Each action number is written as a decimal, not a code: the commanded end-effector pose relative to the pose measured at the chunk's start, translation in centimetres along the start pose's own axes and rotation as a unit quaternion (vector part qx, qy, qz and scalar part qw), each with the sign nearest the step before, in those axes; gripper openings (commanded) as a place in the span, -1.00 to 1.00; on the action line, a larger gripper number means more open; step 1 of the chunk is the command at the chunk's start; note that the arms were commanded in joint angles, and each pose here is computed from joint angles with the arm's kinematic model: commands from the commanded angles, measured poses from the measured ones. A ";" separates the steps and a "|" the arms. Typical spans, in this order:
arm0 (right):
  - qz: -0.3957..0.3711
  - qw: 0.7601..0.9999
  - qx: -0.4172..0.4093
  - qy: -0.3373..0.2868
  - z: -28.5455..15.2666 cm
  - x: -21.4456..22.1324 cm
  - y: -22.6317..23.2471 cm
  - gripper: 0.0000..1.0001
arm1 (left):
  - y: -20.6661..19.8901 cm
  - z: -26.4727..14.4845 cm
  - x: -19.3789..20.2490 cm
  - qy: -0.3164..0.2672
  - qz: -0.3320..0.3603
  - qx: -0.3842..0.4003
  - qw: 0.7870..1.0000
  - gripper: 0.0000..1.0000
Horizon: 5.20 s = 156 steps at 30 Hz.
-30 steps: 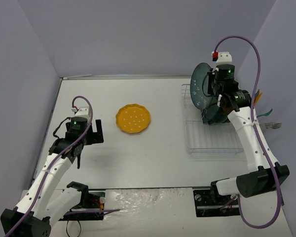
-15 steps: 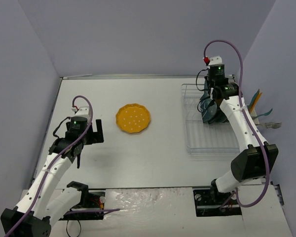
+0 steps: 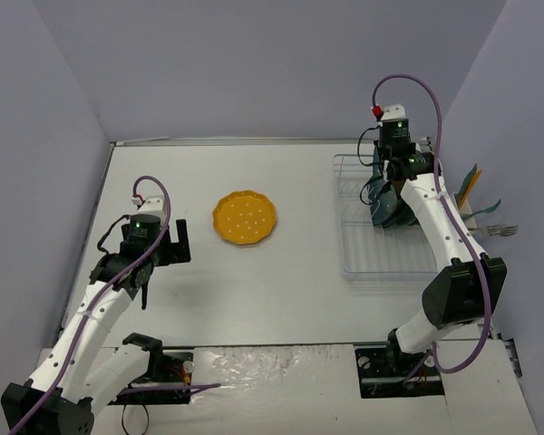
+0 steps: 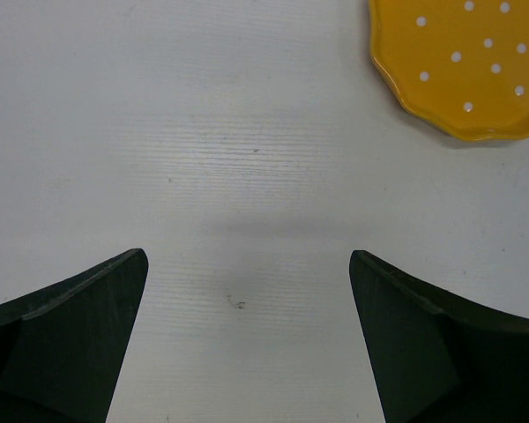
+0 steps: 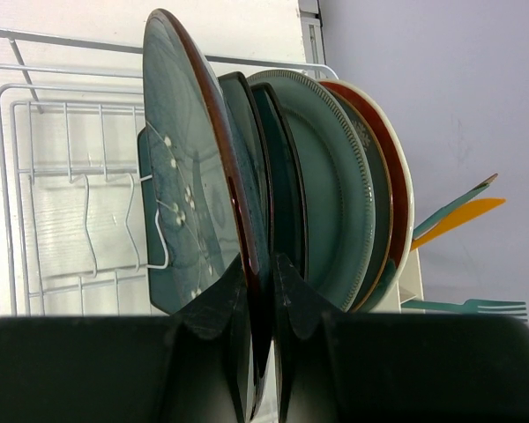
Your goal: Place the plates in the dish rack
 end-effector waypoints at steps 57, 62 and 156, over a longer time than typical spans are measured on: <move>0.128 0.990 0.025 -0.053 1.8 0.7 2.1 -1.00 | -0.6 -0.4 -2.3 -0.032 -0.013 0.013 0.999 0.94; 0.151 0.987 0.007 -0.057 2.5 1.5 3.6 -0.92 | -0.8 -0.3 -2.2 -0.028 -0.014 0.017 0.999 0.94; 0.036 0.965 -0.151 -0.210 -8.8 -11.8 19.2 -1.00 | -2.2 0.6 -1.8 -0.002 -0.028 0.056 0.998 0.94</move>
Point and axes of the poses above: each gripper's point midway between its finger pads, its own z axis out along the fingers, its own y axis along the line the jaws close on, x = y × z, the point moved 4 cm from there along -z, back along the fingers, and after that the axes turned 14 degrees about -z, right-handed, at the moved point
